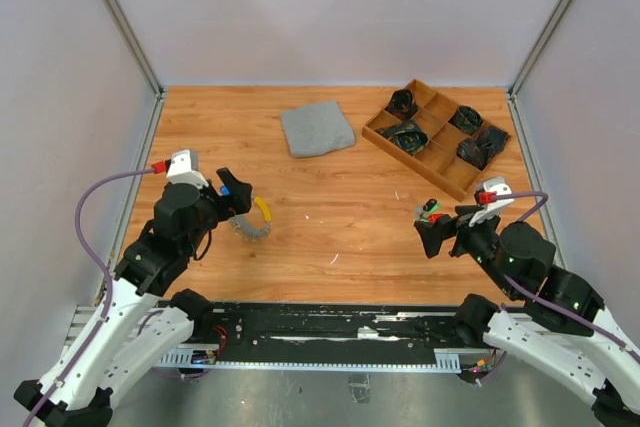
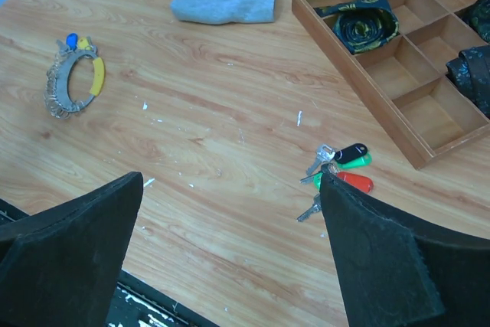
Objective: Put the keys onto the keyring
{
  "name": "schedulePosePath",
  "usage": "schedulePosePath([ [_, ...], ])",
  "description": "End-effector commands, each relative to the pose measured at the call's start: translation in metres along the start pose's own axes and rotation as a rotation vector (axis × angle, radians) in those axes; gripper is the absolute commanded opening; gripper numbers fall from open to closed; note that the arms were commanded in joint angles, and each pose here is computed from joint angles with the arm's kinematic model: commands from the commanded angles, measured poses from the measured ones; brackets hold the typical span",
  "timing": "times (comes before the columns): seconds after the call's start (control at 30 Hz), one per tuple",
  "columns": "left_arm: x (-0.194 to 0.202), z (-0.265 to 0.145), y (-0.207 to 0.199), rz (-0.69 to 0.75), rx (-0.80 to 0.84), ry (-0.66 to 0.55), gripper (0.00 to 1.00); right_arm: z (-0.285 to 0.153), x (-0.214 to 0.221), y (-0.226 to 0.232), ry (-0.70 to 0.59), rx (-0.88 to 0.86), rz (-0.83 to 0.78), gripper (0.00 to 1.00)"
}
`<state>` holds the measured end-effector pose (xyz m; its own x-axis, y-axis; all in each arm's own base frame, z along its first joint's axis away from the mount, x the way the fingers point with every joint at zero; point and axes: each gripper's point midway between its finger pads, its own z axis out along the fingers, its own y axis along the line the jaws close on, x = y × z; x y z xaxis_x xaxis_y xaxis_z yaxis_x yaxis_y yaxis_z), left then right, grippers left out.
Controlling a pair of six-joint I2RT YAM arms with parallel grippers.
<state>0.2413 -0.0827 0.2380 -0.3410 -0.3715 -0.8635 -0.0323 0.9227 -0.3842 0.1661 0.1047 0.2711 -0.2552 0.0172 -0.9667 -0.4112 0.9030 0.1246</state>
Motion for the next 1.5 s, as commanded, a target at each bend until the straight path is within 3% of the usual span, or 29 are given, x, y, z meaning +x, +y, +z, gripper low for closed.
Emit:
schedulePosePath([
  [0.0,-0.005,0.004,0.0,-0.009,-0.01,-0.031,1.0,0.001,0.005,-0.01,0.019,0.058,-0.009,0.98],
  [0.3,0.008,0.012,0.002,0.001,-0.031,0.021,1.0,0.009,0.014,-0.022,0.056,0.151,-0.026,0.98],
  [0.47,0.006,0.011,0.005,0.02,-0.056,0.034,1.0,0.024,0.028,-0.014,0.138,0.16,-0.022,0.99],
  [0.63,0.01,0.012,0.003,0.048,-0.036,0.056,0.99,0.048,0.051,0.024,0.299,0.017,-0.052,0.98],
  [0.73,0.013,0.013,0.0,0.049,-0.031,0.077,0.94,0.069,0.072,0.054,0.397,-0.087,-0.051,0.98],
  [0.87,0.007,0.008,-0.001,0.041,-0.028,0.072,0.89,0.103,0.088,0.096,0.442,-0.228,-0.016,1.0],
  [1.1,-0.015,-0.011,0.005,0.042,-0.051,0.007,0.89,0.176,0.106,0.152,0.546,-0.338,-0.036,0.81],
  [1.47,-0.005,-0.017,0.003,-0.018,-0.018,0.031,0.88,0.285,0.152,0.216,0.652,-0.356,-0.136,0.69],
])
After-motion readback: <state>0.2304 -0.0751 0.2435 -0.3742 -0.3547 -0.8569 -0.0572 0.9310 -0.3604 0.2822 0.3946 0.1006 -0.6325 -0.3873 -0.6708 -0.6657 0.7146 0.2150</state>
